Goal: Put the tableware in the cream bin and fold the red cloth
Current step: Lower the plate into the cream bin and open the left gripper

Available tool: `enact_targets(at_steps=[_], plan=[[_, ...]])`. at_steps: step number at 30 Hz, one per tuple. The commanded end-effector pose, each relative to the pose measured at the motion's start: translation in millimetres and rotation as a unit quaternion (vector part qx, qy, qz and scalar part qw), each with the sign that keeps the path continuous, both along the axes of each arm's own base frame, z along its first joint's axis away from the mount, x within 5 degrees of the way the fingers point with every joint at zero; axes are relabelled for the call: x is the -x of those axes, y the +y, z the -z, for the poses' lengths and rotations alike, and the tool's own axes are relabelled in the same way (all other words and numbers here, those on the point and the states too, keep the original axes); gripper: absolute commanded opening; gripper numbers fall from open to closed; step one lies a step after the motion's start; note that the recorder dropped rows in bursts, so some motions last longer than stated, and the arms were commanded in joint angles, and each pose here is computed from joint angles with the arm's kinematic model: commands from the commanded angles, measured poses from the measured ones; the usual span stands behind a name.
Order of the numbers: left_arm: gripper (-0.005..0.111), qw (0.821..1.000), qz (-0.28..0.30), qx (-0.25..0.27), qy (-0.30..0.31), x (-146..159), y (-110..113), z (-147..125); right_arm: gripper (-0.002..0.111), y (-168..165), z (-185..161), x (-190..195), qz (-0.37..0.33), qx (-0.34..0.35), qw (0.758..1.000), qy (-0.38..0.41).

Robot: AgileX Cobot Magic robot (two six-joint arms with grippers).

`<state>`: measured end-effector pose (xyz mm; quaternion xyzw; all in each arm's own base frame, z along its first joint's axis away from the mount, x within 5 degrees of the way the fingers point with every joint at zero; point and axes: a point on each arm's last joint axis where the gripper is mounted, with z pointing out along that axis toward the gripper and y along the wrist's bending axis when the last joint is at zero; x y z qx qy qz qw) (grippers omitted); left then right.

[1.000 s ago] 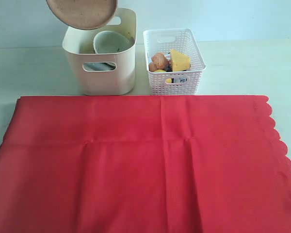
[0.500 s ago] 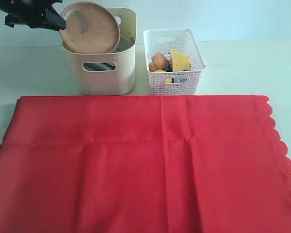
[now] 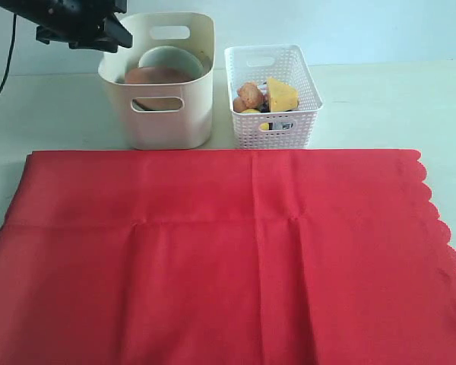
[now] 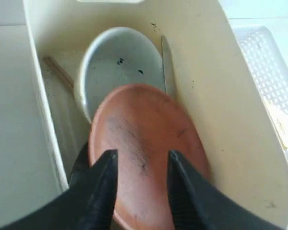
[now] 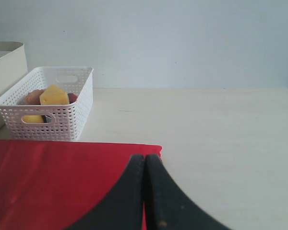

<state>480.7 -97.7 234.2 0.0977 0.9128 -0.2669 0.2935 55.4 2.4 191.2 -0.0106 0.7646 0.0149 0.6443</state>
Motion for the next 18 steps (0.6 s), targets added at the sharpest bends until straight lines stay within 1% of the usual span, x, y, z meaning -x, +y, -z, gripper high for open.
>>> enact_targets(at_steps=[1,5,9,12,14,16,18], plan=[[0.047,1.000,0.000,0.002,-0.008,0.9,0.0,-6.0,0.000,-0.2,0.1,0.1,0.002,-0.001,1.000,-0.007],[0.048,1.000,0.010,0.003,-0.012,6.7,-0.4,-19.0,0.000,-0.2,0.1,0.1,0.002,-0.001,1.000,-0.007],[0.048,1.000,0.018,0.005,-0.020,16.3,-0.4,-40.6,0.000,-0.2,0.1,0.1,0.002,-0.001,1.000,-0.007],[0.048,1.000,0.025,0.008,-0.008,26.9,-0.4,-55.8,0.000,-0.2,0.1,0.1,0.002,-0.001,1.000,-0.007],[0.048,0.999,0.042,0.003,-0.003,35.5,-0.4,-65.9,0.000,-0.2,0.1,0.1,0.002,-0.001,1.000,-0.007],[0.048,0.998,0.054,-0.009,0.018,44.9,0.9,-72.3,0.000,-0.2,0.1,0.1,0.002,-0.001,1.000,-0.007],[0.048,0.997,0.060,-0.034,0.042,55.2,4.7,-78.5,0.000,-0.2,0.1,0.1,0.002,-0.001,1.000,-0.007]])
